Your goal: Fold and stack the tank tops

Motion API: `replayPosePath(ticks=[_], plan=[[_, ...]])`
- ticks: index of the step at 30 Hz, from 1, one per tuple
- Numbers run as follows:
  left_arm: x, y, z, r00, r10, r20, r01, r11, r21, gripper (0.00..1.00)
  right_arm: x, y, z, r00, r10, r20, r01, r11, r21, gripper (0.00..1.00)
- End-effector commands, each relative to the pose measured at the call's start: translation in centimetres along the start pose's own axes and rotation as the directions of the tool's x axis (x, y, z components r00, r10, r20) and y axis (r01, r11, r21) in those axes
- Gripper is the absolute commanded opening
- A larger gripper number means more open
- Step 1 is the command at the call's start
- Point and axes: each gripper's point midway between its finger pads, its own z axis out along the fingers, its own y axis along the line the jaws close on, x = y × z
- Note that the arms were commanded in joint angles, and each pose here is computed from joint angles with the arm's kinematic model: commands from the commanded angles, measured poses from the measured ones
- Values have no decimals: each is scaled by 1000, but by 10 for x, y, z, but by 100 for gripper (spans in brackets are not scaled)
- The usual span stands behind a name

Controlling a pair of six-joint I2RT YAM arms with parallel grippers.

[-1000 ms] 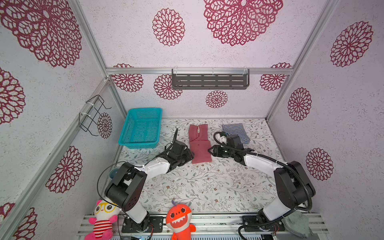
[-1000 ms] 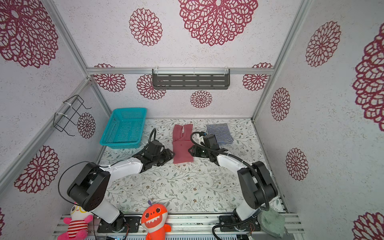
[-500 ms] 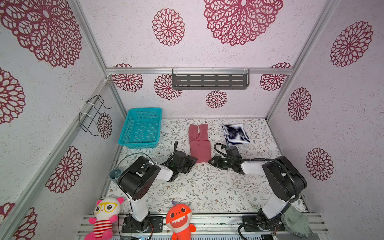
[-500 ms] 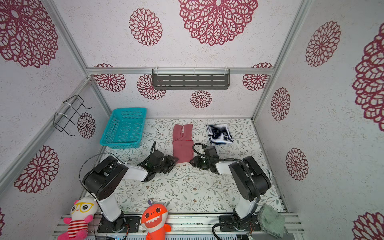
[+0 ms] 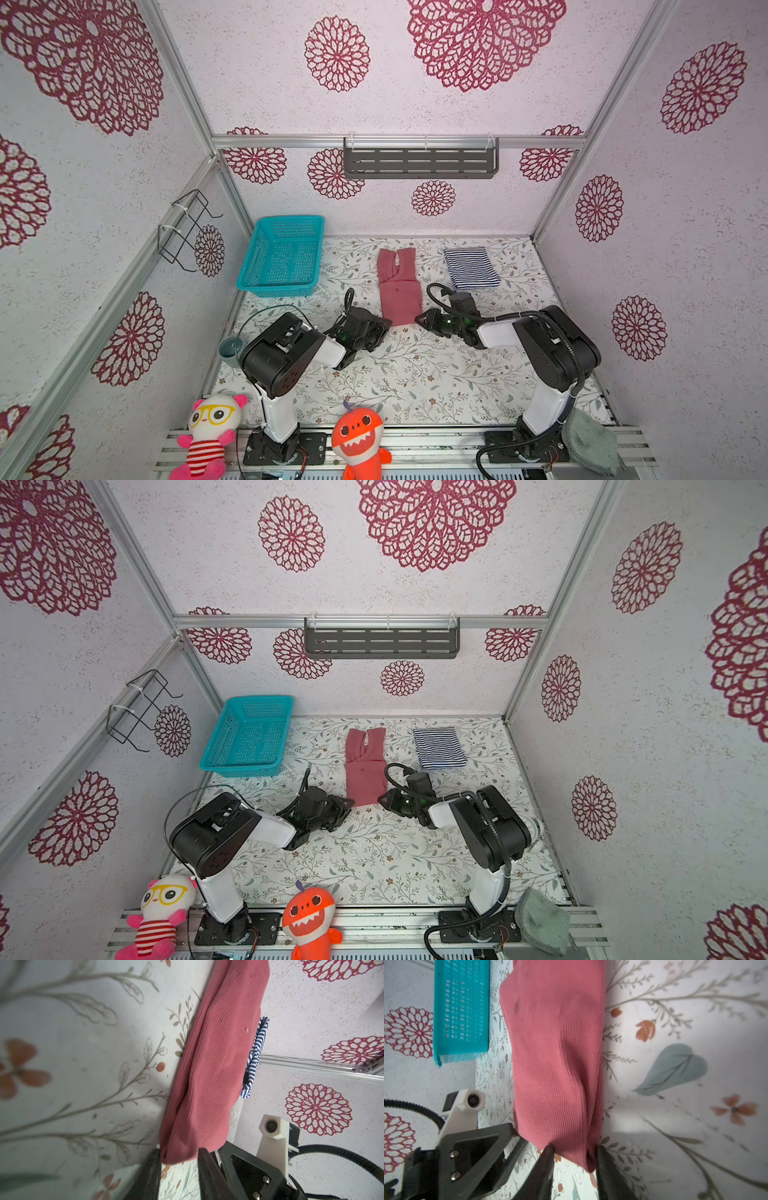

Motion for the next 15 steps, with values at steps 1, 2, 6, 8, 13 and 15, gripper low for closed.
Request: replayPosePath(ticks=[1,2,6,8,13,15], plan=[[4,38,9,1000,-4,-10,3,992,-128,28,4,-1,2,1000,1,-11,-1,1000,-2,29],[3,36,11,1000,0,-10,-1,992,-126,26,4,-1,2,1000,0,-12,0,1000,1,26],[-1,34,12,1000,10,5,-9,993,-117,10,3,2,2,1000,-16,-17,16,1000,1,14],[-3,31,10,1000,23,7,-22,992,-123,0,2,4,1,1000,-26,-17,26,1000,0,8],[-5,25,-7,997,82,13,-79,985,-157,0,2,18,-6,998,-67,-19,67,998,-8,0],[-3,19,-17,994,105,17,-101,982,-159,0,6,22,-12,995,-93,-26,94,996,5,0]])
